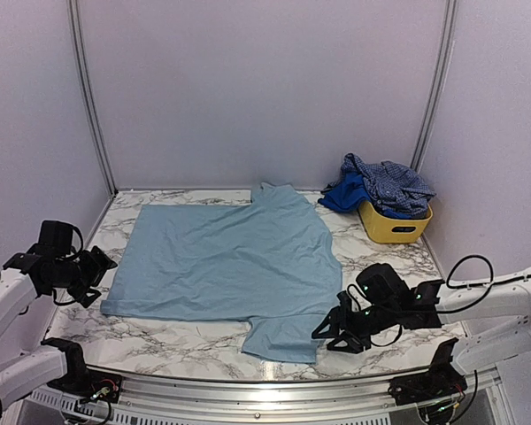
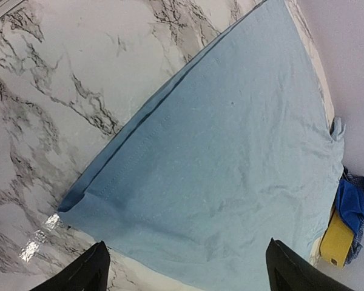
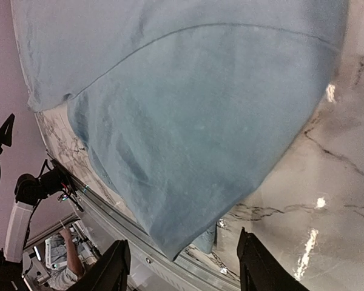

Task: Fold and stack the mixed laundry pile
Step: Smooth out the flattened T-shirt at the center of the board.

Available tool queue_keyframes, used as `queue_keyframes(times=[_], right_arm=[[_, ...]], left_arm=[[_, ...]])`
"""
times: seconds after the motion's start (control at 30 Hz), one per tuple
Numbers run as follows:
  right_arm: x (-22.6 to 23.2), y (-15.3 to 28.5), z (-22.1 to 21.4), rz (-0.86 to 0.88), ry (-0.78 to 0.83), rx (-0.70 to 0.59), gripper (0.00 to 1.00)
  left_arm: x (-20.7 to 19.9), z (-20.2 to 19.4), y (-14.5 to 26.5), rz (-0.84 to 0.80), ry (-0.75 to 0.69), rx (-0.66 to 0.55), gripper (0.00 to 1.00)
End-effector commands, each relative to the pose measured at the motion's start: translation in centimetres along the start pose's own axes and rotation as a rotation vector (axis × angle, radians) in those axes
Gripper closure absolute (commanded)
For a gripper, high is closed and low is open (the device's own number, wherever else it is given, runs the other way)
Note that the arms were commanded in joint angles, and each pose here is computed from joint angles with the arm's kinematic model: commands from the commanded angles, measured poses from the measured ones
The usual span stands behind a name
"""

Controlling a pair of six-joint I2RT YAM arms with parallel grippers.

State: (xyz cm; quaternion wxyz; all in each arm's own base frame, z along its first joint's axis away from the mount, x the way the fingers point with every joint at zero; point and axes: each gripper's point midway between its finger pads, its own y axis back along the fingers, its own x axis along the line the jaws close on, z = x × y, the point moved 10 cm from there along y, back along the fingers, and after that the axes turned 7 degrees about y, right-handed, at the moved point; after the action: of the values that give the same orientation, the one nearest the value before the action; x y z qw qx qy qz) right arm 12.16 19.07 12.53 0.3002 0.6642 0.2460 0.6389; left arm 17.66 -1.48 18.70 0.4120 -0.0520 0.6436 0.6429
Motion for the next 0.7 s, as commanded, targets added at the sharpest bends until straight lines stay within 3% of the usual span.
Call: queue_keyframes(times=[0.0,0.3,0.5,0.67], right_arm=[[0.2,-0.4,0.2,0.042,-0.114,-0.061,0.45],[0.4,-1.8,0.9,0.112,-0.142,-0.117,0.55],[1.4,-2.4,0.8,0.14,-0.117,-0.09,0.78],[1.0,-1.6,0.3,0.115,-0.117,-0.108,1.0]], left_arm=[[0.4,0.2,0.1,0.076,0.069,-0.032,0.07],[3.1,-0.7,-0.8,0.235,0.113,-0.009,0.13],[5.8,-1.7,-1.4,0.4,0.164,0.042,0.24],[6.3,-1.8,-1.2,0.415,0.177,0.012,0.26]])
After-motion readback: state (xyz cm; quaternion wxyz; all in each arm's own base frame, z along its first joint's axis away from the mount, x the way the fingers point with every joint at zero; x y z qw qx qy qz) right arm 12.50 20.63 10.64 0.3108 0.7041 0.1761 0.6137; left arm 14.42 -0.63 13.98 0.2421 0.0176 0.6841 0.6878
